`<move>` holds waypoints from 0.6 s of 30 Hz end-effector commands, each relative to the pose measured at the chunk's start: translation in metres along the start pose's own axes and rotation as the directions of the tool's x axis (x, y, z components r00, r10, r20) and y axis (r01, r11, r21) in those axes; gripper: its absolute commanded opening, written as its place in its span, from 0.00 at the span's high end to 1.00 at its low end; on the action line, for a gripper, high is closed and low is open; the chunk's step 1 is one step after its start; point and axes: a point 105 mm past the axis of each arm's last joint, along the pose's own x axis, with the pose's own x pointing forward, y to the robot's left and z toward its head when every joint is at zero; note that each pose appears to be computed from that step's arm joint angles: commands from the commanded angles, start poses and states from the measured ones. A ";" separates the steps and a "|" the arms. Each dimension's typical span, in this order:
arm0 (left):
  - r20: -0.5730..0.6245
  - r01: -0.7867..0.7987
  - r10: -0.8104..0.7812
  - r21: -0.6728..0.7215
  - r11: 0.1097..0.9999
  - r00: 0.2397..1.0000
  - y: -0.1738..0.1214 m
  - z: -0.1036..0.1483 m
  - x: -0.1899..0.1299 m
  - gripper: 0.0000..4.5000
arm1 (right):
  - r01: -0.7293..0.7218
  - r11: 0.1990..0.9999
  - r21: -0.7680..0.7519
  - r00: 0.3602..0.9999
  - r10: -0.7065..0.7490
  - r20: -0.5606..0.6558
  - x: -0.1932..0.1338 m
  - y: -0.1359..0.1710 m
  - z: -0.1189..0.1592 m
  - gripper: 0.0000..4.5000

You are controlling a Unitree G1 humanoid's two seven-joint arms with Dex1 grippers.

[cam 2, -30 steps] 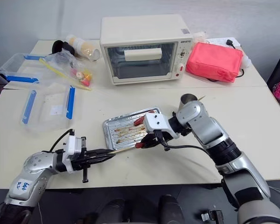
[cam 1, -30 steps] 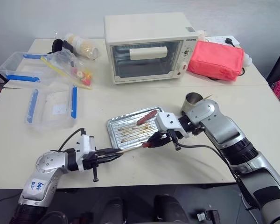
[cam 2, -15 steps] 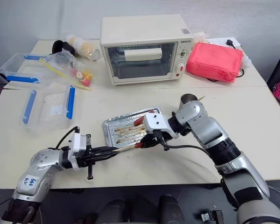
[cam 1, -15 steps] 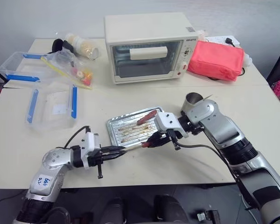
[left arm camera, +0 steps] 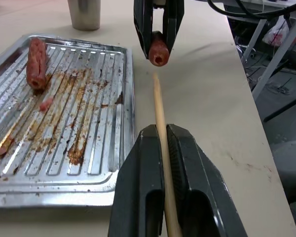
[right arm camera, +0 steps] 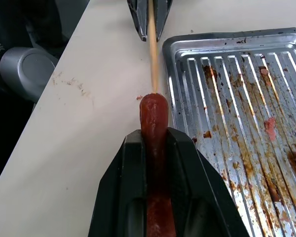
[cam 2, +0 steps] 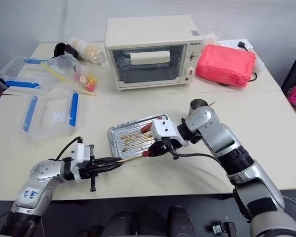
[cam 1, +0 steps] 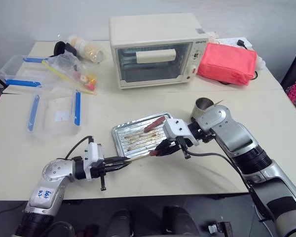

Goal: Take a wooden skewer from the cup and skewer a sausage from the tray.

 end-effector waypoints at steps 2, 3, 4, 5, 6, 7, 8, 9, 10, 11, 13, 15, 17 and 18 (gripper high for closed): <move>0.035 0.012 -0.013 0.038 0.999 0.999 -0.003 0.012 0.002 1.00 | 0.015 0.999 -0.046 1.000 -0.015 0.006 -0.006 -0.004 0.009 0.88; 0.040 0.011 -0.013 0.039 0.999 0.999 -0.003 0.012 0.003 1.00 | 0.015 0.999 -0.046 1.000 -0.015 0.006 -0.006 -0.004 0.009 0.88; 0.042 0.011 -0.013 0.039 0.999 0.999 -0.003 0.013 0.003 1.00 | 0.015 0.999 -0.046 1.000 -0.014 0.005 -0.006 -0.004 0.009 0.88; 0.044 0.013 -0.015 0.040 0.999 0.999 -0.003 0.013 0.004 1.00 | 0.014 0.999 -0.046 1.000 -0.014 0.004 -0.006 -0.004 0.009 0.88; 0.045 0.015 -0.017 0.040 0.999 0.999 -0.003 0.013 0.004 1.00 | 0.014 0.999 -0.045 1.000 -0.014 0.004 -0.006 -0.004 0.009 0.88; 0.046 0.017 -0.019 0.041 0.999 0.999 -0.003 0.013 0.004 1.00 | 0.013 0.999 -0.045 1.000 -0.013 0.003 -0.006 -0.004 0.009 0.88; 0.049 0.020 -0.022 0.041 0.999 0.999 -0.003 0.013 0.005 1.00 | 0.013 0.999 -0.044 1.000 -0.012 0.002 -0.005 -0.004 0.009 0.88; 0.051 0.022 -0.024 0.042 0.999 0.998 -0.003 0.013 0.005 1.00 | 0.013 0.999 -0.044 1.000 -0.013 0.002 -0.005 -0.004 0.009 0.88; 0.051 0.022 -0.024 0.042 0.999 0.998 -0.003 0.013 0.005 1.00 | 0.013 0.999 -0.043 1.000 -0.013 0.002 -0.005 -0.004 0.008 0.88; 0.051 0.024 -0.027 0.044 0.999 0.998 -0.003 0.013 0.006 1.00 | 0.014 0.999 -0.042 1.000 -0.014 0.002 -0.005 -0.004 0.008 0.88; 0.051 0.025 -0.027 0.044 0.999 0.998 -0.002 0.013 0.006 1.00 | 0.014 0.999 -0.041 1.000 -0.014 0.002 -0.005 -0.004 0.008 0.88; 0.054 0.029 -0.032 0.044 0.999 0.998 -0.002 0.013 0.006 1.00 | 0.015 0.999 -0.040 1.000 -0.015 0.003 -0.005 -0.003 0.008 0.88; 0.058 0.032 -0.034 0.044 0.999 0.998 -0.003 0.013 0.007 1.00 | 0.015 0.999 -0.040 1.000 -0.015 0.003 -0.005 -0.003 0.008 0.88; 0.058 0.033 -0.035 0.045 0.998 0.998 -0.003 0.013 0.007 1.00 | 0.016 0.999 -0.039 1.000 -0.016 0.005 -0.005 -0.003 0.008 0.88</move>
